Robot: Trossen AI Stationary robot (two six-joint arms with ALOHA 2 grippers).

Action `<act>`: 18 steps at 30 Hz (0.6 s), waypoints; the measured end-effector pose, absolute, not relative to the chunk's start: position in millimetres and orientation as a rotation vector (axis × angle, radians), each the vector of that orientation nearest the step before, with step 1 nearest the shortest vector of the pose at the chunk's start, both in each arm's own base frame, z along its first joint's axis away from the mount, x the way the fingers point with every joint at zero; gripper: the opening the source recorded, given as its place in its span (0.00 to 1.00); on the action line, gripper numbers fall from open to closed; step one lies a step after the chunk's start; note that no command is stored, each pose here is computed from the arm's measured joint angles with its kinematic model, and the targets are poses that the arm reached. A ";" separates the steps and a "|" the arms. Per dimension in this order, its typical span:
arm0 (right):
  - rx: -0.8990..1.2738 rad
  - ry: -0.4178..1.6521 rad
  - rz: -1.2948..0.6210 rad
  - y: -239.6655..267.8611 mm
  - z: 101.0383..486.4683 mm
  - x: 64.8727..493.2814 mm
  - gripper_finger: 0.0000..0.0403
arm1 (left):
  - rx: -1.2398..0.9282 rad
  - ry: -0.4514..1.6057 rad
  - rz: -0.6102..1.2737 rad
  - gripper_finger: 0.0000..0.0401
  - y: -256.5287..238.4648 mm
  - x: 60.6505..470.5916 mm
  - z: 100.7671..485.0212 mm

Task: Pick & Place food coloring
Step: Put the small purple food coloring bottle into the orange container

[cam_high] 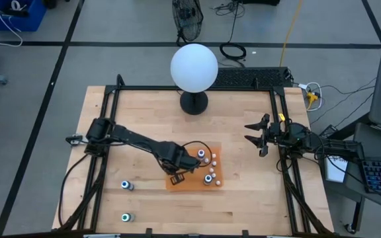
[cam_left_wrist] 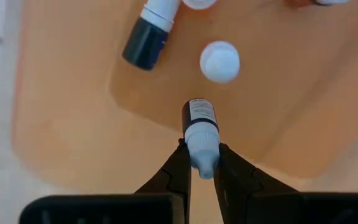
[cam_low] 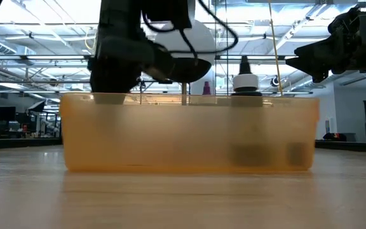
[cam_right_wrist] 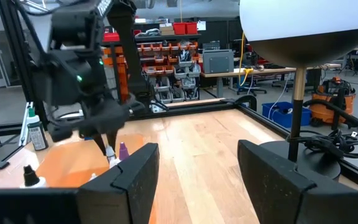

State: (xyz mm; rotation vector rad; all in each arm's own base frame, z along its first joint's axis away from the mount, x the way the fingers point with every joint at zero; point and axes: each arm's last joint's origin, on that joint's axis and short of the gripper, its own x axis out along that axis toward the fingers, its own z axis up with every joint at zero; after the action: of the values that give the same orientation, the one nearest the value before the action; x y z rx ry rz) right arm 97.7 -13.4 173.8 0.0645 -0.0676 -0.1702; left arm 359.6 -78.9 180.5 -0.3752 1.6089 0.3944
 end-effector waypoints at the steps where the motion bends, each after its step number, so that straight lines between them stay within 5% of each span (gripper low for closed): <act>1: 0.064 -0.067 -0.170 -13.4 173.7 97.8 0.52 | -0.387 1.609 0.390 0.12 -77.6 359.2 176.9; 9: 0.064 -0.067 -0.170 -13.4 173.7 97.8 0.52 | -0.423 1.613 0.392 0.13 -72.3 358.8 170.8; 18: 0.065 -0.067 -0.170 -13.4 173.6 97.8 0.52 | -0.420 1.607 0.394 0.44 -72.5 360.7 175.7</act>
State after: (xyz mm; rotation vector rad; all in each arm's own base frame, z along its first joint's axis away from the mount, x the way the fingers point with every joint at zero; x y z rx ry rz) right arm 97.8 -13.4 173.6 0.0646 -0.0672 -0.1699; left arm 360.7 -72.5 175.7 -0.4199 1.6072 0.3936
